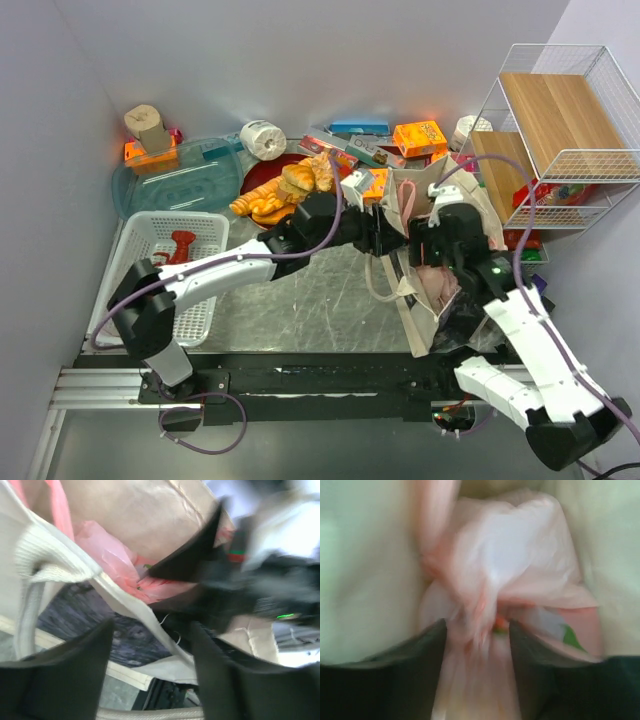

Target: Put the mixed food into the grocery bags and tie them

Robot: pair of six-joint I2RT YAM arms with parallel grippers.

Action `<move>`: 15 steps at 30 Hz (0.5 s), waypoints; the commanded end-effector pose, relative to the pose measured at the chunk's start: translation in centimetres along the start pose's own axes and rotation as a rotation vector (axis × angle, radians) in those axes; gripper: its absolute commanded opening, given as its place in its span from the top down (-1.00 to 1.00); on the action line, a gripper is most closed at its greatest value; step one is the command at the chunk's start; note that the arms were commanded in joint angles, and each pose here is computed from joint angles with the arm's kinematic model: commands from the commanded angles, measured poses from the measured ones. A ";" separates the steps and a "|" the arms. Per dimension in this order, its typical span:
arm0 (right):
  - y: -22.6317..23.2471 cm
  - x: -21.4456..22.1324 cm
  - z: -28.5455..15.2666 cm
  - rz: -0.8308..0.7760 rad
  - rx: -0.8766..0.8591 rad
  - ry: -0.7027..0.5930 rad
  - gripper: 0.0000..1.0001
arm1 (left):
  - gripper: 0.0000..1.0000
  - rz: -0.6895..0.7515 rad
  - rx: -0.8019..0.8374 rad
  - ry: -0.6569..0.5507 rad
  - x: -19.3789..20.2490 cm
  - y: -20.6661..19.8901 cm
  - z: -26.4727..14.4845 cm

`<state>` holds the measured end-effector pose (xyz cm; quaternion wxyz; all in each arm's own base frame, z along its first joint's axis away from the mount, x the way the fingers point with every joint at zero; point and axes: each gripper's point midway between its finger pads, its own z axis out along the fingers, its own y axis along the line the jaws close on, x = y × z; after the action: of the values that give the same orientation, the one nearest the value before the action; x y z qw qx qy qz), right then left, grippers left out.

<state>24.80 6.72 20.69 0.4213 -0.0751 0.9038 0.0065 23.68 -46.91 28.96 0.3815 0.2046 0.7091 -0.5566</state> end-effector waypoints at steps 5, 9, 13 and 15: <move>0.2 -10.4 -9.5 0.022 -0.107 -0.332 -0.97 | -0.82 0.244 -0.165 -0.270 -9.6 -2.4 -5.8; 2.3 -13.5 -10.5 -0.004 -0.221 -0.419 -0.98 | -0.99 0.268 -0.353 -0.330 -12.3 2.5 -9.5; 2.2 -16.3 -10.2 0.041 -0.244 -0.462 -0.99 | -0.99 0.168 -0.453 -0.439 -15.8 7.6 -16.3; 1.1 -17.7 -10.9 0.113 -0.262 -0.507 -0.99 | -0.93 0.184 -0.537 -0.507 -17.7 8.9 -20.9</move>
<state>25.86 9.25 38.10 0.5906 -0.0938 0.7925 0.1199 33.14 -29.98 37.71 0.5971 0.0814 0.6917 -0.3980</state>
